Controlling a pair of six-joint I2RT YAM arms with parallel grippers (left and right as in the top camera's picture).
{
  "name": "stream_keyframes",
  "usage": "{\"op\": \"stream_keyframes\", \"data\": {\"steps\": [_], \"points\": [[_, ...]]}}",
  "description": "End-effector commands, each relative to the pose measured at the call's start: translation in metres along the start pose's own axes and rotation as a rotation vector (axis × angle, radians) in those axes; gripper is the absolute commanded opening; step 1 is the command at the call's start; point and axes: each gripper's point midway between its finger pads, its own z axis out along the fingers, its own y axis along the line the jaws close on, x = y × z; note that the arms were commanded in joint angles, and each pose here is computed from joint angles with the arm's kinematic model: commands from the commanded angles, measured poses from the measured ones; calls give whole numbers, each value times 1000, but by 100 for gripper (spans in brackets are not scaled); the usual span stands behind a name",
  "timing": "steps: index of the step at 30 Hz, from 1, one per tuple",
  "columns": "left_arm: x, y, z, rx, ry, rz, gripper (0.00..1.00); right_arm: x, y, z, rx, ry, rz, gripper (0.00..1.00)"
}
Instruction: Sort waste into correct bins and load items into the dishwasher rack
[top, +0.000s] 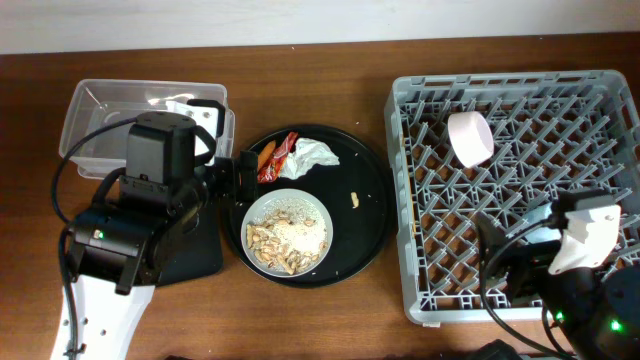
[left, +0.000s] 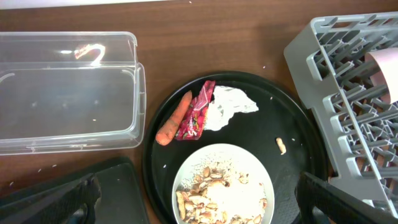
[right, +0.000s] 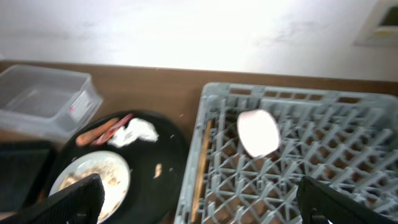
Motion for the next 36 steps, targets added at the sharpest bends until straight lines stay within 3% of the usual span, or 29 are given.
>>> {"op": "stream_keyframes", "data": {"steps": [1,5,12,21,36], "points": [[-3,3,-2,-12,-9,-12,99,10,-18,14,99,-17,22,98],[-3,3,-2,-12,-9,-12,99,29,-22,38,91,-78,79,98],[-3,3,-2,-12,-9,-12,99,99,-28,87,37,-203,128,98],[-3,3,-2,-12,-9,-12,99,162,-29,113,7,-244,128,98],[-3,3,-2,-12,-9,-12,99,178,-41,141,32,-346,133,98]]}}
